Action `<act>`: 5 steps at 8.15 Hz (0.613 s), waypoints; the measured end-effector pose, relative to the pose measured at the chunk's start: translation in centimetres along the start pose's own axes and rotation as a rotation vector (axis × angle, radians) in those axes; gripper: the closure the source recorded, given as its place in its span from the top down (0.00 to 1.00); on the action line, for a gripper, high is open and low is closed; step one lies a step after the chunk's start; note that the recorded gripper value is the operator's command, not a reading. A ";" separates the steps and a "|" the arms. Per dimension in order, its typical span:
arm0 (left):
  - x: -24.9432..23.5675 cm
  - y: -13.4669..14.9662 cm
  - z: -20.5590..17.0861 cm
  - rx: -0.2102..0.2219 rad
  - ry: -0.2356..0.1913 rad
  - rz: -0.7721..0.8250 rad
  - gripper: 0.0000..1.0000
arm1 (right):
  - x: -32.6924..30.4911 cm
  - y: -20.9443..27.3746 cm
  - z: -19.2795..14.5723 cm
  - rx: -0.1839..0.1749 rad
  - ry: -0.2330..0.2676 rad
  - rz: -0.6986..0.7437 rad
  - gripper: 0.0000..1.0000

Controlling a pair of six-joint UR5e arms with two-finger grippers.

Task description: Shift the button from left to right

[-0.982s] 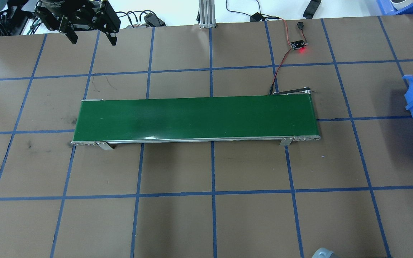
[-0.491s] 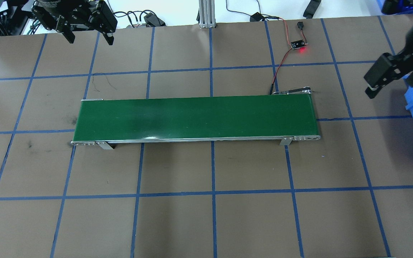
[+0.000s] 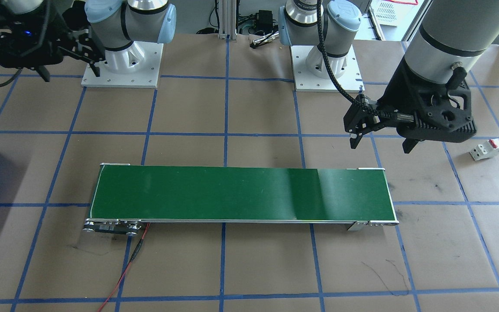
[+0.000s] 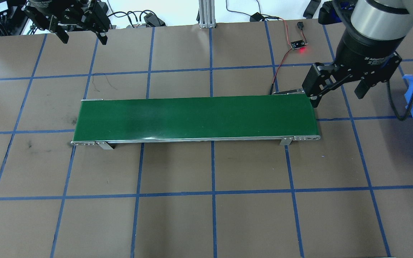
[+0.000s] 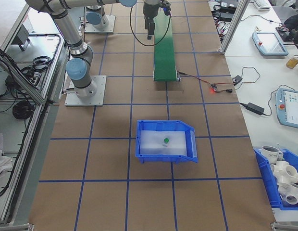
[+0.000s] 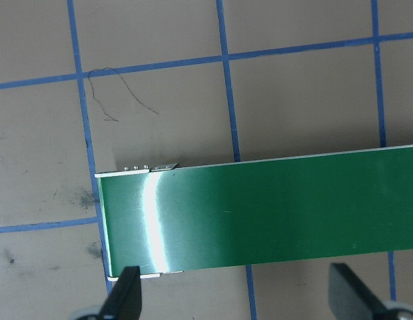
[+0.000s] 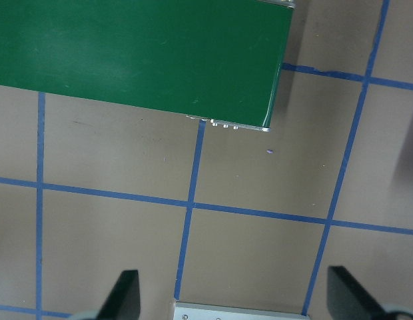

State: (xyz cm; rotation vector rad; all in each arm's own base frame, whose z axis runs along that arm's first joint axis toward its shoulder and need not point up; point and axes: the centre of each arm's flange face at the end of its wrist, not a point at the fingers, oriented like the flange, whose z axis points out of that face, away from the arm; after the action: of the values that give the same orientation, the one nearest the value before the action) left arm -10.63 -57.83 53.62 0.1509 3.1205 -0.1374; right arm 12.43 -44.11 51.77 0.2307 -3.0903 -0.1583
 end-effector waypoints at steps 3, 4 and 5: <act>-0.1 0.0 0.0 0.000 -0.001 0.000 1.00 | -1.2 0.0 0.1 0.000 0.001 0.007 1.00; -0.1 0.0 0.0 0.000 -0.001 0.000 1.00 | -1.3 -0.1 0.1 0.002 -0.001 0.014 1.00; -0.1 0.0 0.0 0.001 -0.001 0.000 1.00 | -1.4 -0.1 0.0 0.009 0.003 0.019 1.00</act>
State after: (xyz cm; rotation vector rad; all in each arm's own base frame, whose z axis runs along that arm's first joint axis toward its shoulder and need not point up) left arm -10.57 -57.81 53.65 0.1501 3.1200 -0.1383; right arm 13.78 -44.02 51.67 0.2017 -3.0900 -0.1431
